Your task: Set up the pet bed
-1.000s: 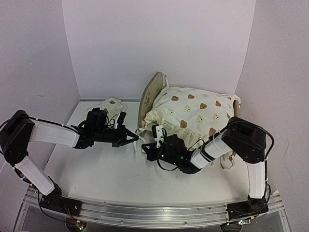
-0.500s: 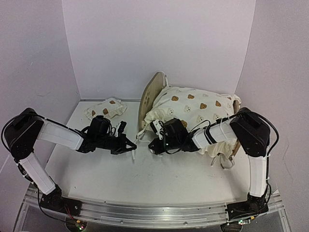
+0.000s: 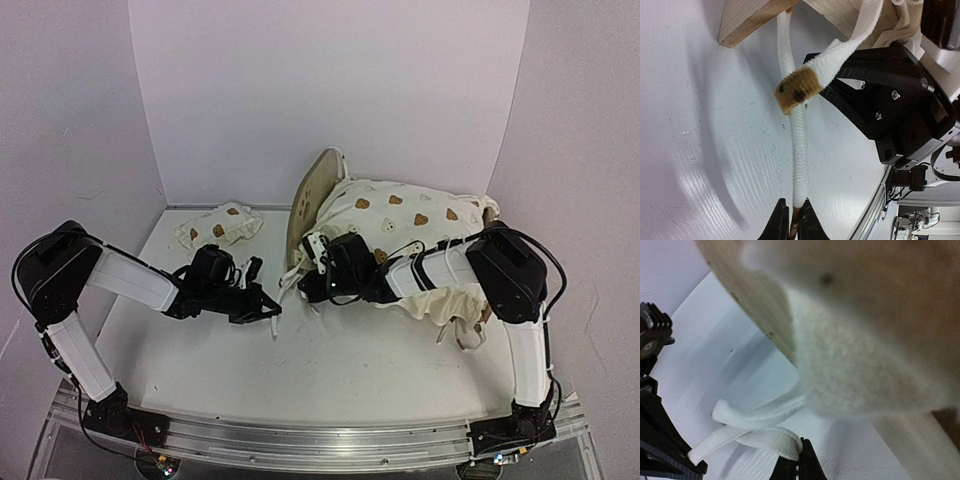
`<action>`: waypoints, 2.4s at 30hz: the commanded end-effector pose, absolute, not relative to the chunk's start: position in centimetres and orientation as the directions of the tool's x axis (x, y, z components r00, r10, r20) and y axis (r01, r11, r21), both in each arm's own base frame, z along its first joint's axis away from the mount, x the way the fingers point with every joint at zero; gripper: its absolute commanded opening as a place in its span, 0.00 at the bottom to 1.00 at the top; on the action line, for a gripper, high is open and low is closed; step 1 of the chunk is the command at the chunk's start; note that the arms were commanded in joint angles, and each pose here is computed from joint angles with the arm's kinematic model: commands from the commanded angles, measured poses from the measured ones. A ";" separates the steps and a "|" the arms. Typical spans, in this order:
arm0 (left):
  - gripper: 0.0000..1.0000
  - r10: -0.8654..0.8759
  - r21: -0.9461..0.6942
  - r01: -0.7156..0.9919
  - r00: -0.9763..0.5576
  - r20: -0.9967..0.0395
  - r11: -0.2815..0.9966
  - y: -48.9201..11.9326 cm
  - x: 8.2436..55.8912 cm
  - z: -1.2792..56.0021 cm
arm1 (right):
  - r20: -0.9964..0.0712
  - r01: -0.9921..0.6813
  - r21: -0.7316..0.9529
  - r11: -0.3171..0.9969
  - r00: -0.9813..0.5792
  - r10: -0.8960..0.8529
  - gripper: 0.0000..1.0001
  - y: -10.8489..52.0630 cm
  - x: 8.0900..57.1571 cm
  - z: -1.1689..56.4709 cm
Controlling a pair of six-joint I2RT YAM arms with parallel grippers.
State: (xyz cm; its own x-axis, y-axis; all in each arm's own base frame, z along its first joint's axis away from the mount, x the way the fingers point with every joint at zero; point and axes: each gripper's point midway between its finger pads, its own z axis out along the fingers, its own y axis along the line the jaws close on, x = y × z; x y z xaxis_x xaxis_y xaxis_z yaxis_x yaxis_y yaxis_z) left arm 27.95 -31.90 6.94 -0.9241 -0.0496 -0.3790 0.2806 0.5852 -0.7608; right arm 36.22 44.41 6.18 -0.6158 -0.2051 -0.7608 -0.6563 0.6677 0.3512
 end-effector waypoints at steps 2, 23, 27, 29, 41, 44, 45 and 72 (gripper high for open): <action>0.23 -0.064 -0.715 0.344 -0.877 -0.477 0.609 -31.4 29.2 8.5 | -0.795 -0.613 0.327 0.720 -0.590 -0.141 0.00 45.0 38.7 7.7; 0.70 0.015 -0.584 0.549 -0.737 -0.676 0.598 -34.2 38.8 11.9 | -0.820 -0.635 0.288 0.717 -0.550 -0.157 0.00 45.4 39.3 8.4; 0.68 0.023 -0.635 0.586 -0.744 -0.668 0.504 -35.3 37.5 12.3 | -0.822 -0.634 0.286 0.719 -0.548 -0.156 0.00 45.2 39.3 8.6; 0.64 0.026 -0.657 0.608 -0.743 -0.669 0.446 -35.7 36.7 12.8 | -0.825 -0.637 0.287 0.716 -0.544 -0.153 0.00 45.3 39.3 8.7; 0.27 0.019 -0.722 0.587 -0.781 -0.625 0.367 -36.2 35.4 12.7 | -0.836 -0.621 0.289 0.729 -0.535 -0.124 0.00 45.1 39.7 8.8; 0.21 0.017 -0.725 0.578 -0.786 -0.618 0.374 -35.9 35.0 12.5 | -0.842 -0.636 0.299 0.712 -0.526 -0.116 0.00 45.8 40.1 9.1; 0.20 0.015 -0.725 0.576 -0.787 -0.617 0.377 -35.8 34.9 12.5 | -0.840 -0.637 0.302 0.709 -0.530 -0.117 0.00 45.9 40.1 8.9; 0.08 -0.056 -0.486 0.556 -0.618 -0.785 0.674 -30.4 38.7 14.8 | -0.956 -0.853 0.171 0.492 -0.265 -0.127 0.00 47.2 39.0 10.3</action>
State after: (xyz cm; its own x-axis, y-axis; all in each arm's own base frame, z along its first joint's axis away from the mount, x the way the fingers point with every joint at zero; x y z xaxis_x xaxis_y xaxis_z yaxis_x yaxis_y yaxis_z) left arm 36.70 -30.91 10.91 -0.7305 -0.0554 -0.6806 0.4987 0.6375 -0.5873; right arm 38.27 46.89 8.57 -0.3425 -0.1640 -0.9251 -0.8276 0.5187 0.2145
